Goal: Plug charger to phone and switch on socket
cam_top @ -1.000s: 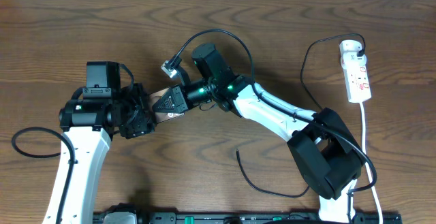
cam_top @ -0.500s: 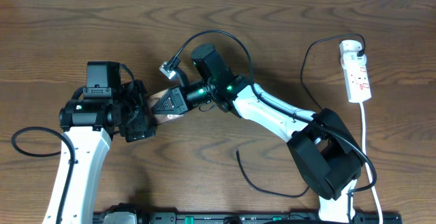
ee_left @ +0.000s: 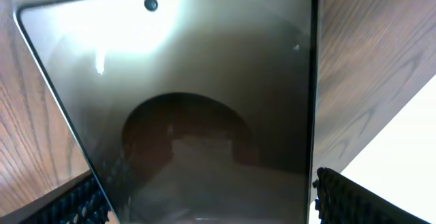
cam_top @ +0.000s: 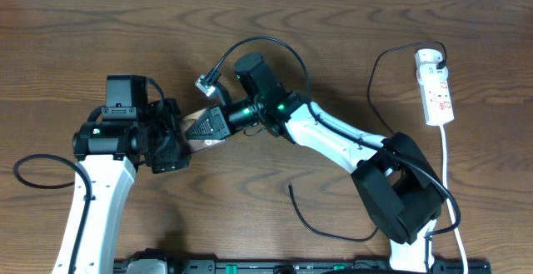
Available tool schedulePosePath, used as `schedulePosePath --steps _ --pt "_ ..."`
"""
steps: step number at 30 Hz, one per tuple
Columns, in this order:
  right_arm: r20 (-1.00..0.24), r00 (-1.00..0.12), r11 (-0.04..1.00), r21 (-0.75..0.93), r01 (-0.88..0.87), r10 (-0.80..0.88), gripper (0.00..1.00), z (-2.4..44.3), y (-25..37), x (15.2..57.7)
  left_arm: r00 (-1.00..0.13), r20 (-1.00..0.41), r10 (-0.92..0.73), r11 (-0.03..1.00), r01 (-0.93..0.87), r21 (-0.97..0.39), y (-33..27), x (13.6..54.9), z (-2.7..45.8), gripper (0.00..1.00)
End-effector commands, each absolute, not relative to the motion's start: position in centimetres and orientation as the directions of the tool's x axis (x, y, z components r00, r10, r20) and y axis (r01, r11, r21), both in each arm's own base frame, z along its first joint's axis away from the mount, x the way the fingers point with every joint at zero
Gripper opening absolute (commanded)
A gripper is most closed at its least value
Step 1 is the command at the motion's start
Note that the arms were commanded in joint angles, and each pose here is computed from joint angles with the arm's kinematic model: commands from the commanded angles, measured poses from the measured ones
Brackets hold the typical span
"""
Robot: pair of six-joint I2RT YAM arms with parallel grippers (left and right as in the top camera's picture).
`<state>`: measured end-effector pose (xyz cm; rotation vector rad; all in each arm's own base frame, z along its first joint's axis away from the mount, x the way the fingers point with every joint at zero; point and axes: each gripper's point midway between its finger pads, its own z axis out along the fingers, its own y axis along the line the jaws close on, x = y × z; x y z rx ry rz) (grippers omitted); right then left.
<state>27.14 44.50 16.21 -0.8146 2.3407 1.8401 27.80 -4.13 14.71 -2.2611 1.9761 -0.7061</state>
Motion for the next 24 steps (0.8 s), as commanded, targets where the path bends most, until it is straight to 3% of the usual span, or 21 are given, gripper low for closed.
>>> schedulePosePath --steps 1,8,13,20,24 --pt "-0.383 -0.846 0.106 0.888 -0.448 -0.37 0.01 17.2 44.1 27.7 -0.019 0.29 -0.957 -0.099 -0.917 -0.385 -4.6 28.4 15.7 0.92" --pt "-0.384 -0.856 0.121 0.887 -0.446 -0.346 0.01 17.2 43.4 28.9 -0.123 0.316 -0.941 -0.029 -0.899 -0.437 -5.7 29.0 16.4 0.92" --pt "-0.38 -0.868 0.139 0.887 -0.439 -0.32 0.01 17.1 42.7 30.1 -0.268 0.332 -0.905 0.058 -0.849 -0.526 -7.2 29.9 17.7 0.92" --pt "-0.317 -0.918 0.201 0.909 -0.366 -0.237 0.01 17.0 40.6 33.1 -0.449 0.302 -0.841 0.154 -0.734 -0.662 -8.9 31.0 20.2 0.92" --pt "-0.214 -0.969 0.279 0.93 -0.24 -0.122 0.01 16.5 39.0 35.9 -0.529 0.265 -0.806 0.192 -0.657 -0.729 -9.6 31.4 21.7 0.92"
